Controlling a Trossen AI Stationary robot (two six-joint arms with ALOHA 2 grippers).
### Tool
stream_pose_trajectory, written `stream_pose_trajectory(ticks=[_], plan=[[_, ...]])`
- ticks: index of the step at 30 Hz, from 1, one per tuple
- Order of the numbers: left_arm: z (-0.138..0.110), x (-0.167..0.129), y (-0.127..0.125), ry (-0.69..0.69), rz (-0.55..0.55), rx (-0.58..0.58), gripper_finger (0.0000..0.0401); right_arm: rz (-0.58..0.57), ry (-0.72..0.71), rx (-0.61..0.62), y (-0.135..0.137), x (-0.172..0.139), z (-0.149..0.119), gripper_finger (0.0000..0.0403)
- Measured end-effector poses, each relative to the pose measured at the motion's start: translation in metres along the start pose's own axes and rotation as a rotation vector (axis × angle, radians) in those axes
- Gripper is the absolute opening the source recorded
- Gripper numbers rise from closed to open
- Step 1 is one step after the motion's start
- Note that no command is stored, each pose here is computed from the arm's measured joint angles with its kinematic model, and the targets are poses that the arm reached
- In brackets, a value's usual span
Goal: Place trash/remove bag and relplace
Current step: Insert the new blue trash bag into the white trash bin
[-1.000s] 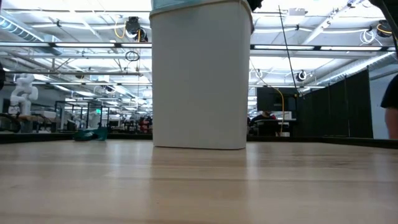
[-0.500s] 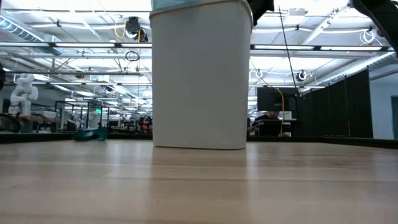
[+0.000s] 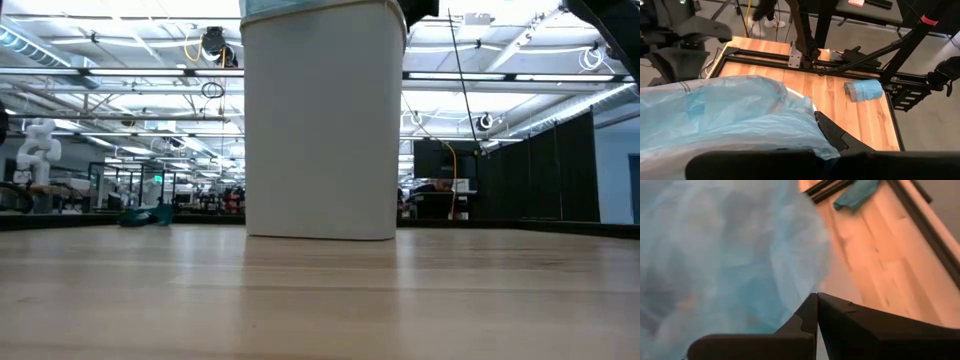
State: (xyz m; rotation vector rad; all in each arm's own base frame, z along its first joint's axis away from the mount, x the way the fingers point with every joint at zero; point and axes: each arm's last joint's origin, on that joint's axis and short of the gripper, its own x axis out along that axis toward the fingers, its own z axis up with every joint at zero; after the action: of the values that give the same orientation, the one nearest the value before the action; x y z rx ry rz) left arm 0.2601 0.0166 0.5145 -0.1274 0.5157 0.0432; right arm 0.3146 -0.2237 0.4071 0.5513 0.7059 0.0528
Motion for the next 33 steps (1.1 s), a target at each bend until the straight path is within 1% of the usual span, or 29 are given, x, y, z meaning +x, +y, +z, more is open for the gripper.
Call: stream_pose_trajectory(ticks=[4, 10, 14, 19, 22, 25, 33], plan=[[0.0, 0.0, 0.0, 0.001, -0.001, 0.0, 0.0, 0.025, 0.021, -0.025, 0.016, 0.002, -0.003, 0.0], [0.0, 0.0, 0.0, 0.001, -0.001, 0.006, 0.0, 0.056, 0.122, -0.05, 0.038, 0.012, -0.013, 0.0], [0.0, -0.002, 0.0, -0.002, -0.021, 0.006, 0.0, 0.005, 0.18, -0.084, 0.049, 0.02, -0.019, 0.0], [0.0, -0.009, -0.001, -0.013, -0.046, 0.006, 0.0, -0.028, 0.206, -0.118, 0.06, 0.029, -0.021, 0.0], [0.0, -0.013, -0.002, -0.02, -0.067, 0.003, 0.0, -0.052, 0.217, -0.133, 0.064, 0.033, -0.022, 0.0], [0.0, -0.015, -0.003, -0.024, -0.088, 0.004, 0.0, -0.051, 0.235, -0.136, 0.065, 0.041, -0.023, 0.0], [0.0, -0.015, -0.004, -0.021, -0.118, 0.003, 0.0, -0.039, 0.322, -0.113, 0.057, 0.072, -0.027, 0.0]])
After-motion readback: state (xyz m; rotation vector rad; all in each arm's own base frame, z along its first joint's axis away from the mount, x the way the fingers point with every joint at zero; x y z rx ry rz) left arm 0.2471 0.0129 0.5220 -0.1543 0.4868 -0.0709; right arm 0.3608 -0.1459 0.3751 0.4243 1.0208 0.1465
